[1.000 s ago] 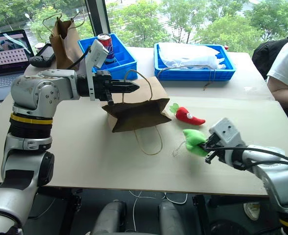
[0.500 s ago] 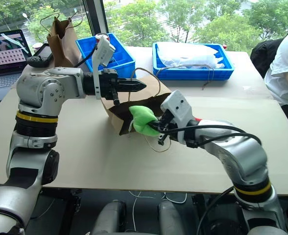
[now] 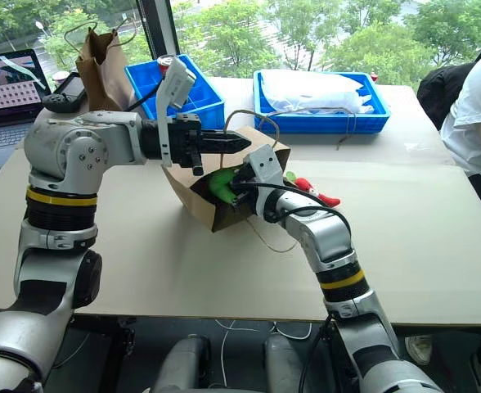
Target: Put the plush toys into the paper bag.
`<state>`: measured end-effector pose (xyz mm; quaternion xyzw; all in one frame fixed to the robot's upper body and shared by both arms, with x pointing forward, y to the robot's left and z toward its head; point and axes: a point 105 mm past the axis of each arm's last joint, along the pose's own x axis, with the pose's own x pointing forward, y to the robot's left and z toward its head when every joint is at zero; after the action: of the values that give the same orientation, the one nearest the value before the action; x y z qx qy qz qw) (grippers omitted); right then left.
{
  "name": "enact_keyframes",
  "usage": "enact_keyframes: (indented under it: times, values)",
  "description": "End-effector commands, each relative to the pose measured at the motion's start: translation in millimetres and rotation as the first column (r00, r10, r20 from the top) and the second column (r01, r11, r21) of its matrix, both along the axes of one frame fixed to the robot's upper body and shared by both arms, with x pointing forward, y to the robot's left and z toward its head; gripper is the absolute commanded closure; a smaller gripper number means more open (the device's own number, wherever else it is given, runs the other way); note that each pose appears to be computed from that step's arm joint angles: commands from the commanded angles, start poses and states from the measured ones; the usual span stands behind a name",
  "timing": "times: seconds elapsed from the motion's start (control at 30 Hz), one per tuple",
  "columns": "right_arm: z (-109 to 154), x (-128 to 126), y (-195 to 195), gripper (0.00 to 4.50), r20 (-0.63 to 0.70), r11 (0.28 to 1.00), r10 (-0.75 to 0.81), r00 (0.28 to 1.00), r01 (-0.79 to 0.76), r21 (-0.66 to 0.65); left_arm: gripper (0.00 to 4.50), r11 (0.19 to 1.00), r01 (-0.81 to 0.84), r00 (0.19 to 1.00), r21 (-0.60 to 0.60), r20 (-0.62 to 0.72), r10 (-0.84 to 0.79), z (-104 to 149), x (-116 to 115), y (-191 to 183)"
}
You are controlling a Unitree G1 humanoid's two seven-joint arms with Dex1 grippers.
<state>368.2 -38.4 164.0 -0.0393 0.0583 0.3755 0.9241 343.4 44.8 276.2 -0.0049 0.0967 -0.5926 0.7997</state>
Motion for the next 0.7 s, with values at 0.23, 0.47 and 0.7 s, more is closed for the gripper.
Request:
enact_keyframes:
  times: [0.23,0.47,0.7]
  values:
    - [29.4,-43.6,-41.7,0.23,-0.010,0.994,0.031,0.999,-0.030,0.109,4.50,1.000,-0.002,0.999,-0.015,0.053,0.003,9.3,-1.6,4.1]
    - [51.0,-60.6,-129.9,0.03,-0.052,0.994,-0.103,0.993,0.105,0.022,4.50,1.000,-0.021,0.998,-0.013,0.067,0.022,8.1,3.6,8.8]
    - [2.9,-13.4,-193.6,0.03,0.022,0.902,-0.307,0.951,0.299,-0.310,4.50,1.000,-0.024,0.997,-0.010,0.069,0.024,6.5,0.8,10.1]
